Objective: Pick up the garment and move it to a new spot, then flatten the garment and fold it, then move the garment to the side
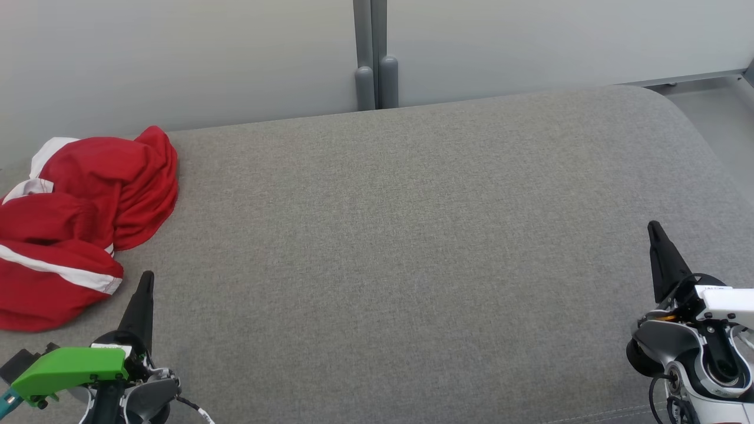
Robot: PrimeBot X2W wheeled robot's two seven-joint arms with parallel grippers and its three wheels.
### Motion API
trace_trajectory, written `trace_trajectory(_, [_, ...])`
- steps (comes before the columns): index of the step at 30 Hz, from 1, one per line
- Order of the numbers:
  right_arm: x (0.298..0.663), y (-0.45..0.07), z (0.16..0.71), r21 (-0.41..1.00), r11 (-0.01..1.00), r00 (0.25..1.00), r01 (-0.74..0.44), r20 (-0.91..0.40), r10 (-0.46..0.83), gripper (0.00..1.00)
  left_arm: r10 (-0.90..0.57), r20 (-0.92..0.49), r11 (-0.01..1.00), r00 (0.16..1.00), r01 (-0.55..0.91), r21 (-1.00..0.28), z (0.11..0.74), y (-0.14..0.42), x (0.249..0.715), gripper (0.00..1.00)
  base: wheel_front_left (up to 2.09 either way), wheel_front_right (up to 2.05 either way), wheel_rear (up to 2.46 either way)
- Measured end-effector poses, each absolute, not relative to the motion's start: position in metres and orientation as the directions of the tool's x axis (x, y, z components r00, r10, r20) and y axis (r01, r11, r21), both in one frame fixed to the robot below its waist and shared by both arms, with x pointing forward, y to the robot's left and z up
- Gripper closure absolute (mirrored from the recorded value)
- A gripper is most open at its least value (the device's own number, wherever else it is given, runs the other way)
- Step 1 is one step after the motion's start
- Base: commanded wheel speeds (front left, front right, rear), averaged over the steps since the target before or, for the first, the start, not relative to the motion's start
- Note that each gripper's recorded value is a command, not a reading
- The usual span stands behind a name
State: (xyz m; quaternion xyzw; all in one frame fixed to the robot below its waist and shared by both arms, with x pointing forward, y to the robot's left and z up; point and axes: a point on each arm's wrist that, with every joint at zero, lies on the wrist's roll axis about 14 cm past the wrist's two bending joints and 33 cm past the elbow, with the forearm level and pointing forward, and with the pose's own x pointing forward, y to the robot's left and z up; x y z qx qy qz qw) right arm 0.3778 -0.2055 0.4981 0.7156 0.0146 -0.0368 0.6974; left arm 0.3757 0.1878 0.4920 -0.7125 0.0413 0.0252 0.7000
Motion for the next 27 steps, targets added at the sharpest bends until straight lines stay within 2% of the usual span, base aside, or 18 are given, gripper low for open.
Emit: trace_trajectory(27, [0.3778,-0.2056,0.4981,0.997,-0.027,0.997,0.072,-0.073,-0.031,1.00,-0.023,-0.094,-0.016,0.995,-0.094,-0.995,0.4920,0.1878,0.3757,1.00,0.00,0.00,0.00])
